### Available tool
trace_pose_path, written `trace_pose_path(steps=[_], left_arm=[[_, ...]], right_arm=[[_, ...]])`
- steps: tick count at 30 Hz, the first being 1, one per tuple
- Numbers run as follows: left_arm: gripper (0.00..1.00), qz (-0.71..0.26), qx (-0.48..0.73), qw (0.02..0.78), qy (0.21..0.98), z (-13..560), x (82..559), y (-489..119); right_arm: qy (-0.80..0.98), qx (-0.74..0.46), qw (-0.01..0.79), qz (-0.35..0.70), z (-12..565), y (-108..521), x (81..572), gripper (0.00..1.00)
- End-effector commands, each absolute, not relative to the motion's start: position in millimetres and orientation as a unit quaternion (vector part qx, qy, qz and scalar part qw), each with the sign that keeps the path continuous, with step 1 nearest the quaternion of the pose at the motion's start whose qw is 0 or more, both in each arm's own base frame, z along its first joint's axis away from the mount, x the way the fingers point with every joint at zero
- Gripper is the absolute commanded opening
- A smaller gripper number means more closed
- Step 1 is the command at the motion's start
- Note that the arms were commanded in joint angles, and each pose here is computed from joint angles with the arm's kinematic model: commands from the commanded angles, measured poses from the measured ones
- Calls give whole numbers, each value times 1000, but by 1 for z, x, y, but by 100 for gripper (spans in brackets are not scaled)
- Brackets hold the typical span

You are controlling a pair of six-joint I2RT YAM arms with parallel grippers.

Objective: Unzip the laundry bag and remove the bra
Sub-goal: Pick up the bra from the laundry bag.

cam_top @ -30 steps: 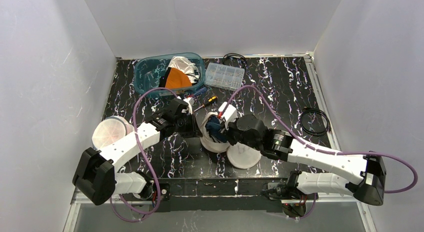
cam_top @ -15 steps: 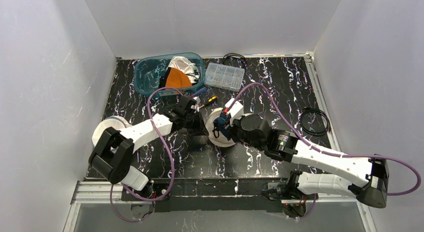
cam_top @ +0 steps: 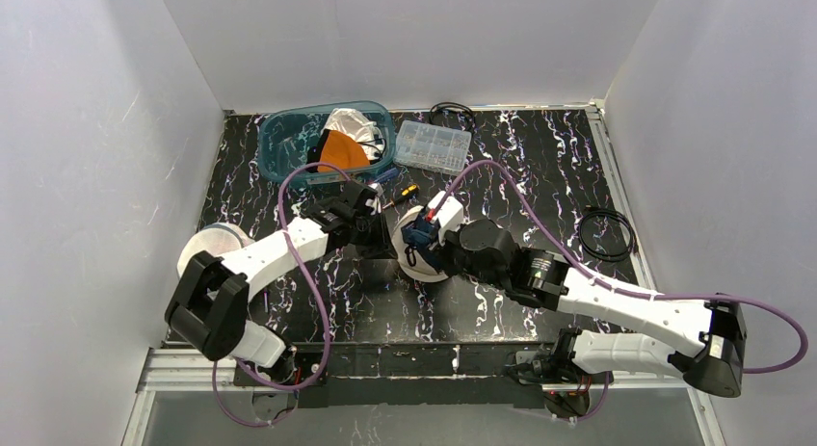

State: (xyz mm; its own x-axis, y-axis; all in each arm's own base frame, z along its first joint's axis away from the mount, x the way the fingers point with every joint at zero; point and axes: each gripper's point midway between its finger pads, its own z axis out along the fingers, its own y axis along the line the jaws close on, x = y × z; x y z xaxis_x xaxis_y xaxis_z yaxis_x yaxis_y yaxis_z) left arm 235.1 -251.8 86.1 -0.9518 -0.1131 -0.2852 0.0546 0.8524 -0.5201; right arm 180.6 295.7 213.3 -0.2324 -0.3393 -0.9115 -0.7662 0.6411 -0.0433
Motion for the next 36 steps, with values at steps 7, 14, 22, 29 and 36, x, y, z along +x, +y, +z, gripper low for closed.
trace_pose_path(steps=[7, 14, 22, 29, 36], left_arm=[[22, -258, -1, 215, 942, 138, 237, -234], [66, -263, -7, 241, 934, 167, 235, -224], [90, -257, -9, 310, 915, 220, 232, -198], [98, -441, 15, 275, 854, 288, 211, -217], [99, -562, 8, 251, 788, 340, 214, -236]], right_arm=[[706, -352, 556, 261, 297, 299, 178, 1], [691, -369, 574, 237, 325, 290, 181, 1], [666, -400, 595, 205, 342, 288, 187, 1], [612, -498, 598, 144, 327, 291, 190, 1], [501, -572, 648, 41, 320, 284, 201, 1]])
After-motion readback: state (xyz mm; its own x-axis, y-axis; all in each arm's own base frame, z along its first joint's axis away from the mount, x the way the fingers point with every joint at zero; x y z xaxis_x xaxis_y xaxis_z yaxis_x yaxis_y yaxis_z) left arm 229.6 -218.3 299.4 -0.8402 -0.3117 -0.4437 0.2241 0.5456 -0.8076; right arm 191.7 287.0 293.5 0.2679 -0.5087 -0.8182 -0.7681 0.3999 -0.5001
